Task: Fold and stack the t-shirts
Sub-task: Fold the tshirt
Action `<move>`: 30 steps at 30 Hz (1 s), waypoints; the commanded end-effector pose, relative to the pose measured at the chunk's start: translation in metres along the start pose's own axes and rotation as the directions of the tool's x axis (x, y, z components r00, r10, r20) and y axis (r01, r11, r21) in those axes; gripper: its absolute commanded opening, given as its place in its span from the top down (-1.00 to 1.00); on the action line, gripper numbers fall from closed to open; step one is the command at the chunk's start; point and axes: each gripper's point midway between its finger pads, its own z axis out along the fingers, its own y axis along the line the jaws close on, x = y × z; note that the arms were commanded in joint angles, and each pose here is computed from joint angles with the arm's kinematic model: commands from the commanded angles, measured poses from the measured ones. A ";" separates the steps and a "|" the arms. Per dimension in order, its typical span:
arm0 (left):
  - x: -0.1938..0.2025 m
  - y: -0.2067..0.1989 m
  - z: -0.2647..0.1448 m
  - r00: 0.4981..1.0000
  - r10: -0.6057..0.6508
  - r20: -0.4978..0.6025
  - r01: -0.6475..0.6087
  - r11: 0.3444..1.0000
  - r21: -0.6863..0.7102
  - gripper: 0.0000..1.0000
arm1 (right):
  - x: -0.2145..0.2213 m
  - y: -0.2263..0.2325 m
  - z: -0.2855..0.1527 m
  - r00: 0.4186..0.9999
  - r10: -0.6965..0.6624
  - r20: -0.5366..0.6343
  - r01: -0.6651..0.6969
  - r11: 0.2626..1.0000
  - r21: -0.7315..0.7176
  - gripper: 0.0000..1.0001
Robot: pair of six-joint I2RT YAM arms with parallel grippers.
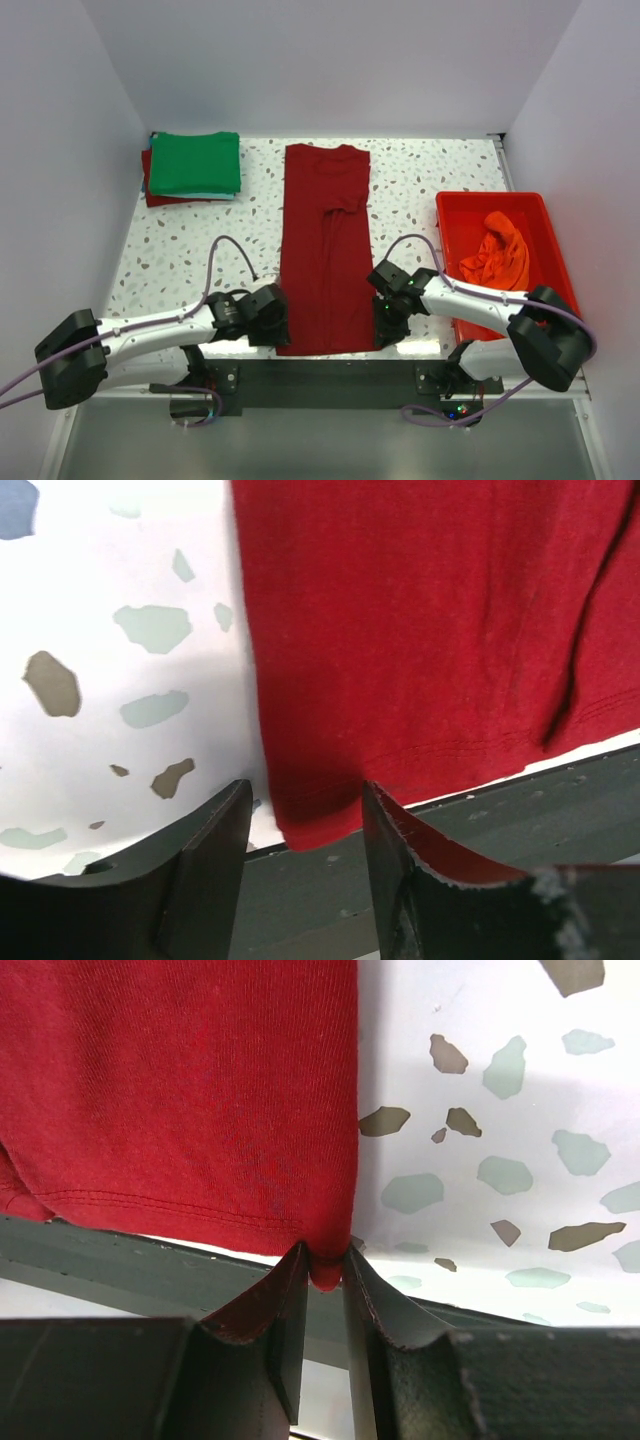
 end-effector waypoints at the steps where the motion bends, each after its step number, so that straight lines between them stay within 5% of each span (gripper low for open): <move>1: 0.010 0.011 0.008 0.999 0.023 -0.048 -0.025 0.999 -0.042 -0.03 | 0.004 -0.005 0.000 1.000 0.008 -0.002 -0.008 1.000 0.022 0.53; 12: 0.016 0.021 0.002 0.998 -0.008 -0.068 0.002 0.997 -0.082 0.17 | 0.006 -0.007 -0.001 1.000 0.011 -0.004 -0.011 1.000 0.025 0.61; 17: 0.021 0.021 0.005 0.995 0.004 -0.097 -0.012 0.997 -0.081 0.50 | 0.007 -0.004 0.002 1.000 0.007 -0.018 -0.007 1.000 0.005 0.91; 23: 0.024 0.020 0.010 0.992 0.030 -0.124 -0.041 0.996 -0.083 1.00 | 0.012 -0.004 0.004 0.999 0.006 -0.038 -0.006 1.000 0.001 1.00; 30: 0.027 0.022 0.005 0.990 0.023 -0.141 -0.036 0.995 -0.095 1.00 | 0.017 -0.007 0.003 0.998 0.003 -0.058 -0.002 1.000 0.017 1.00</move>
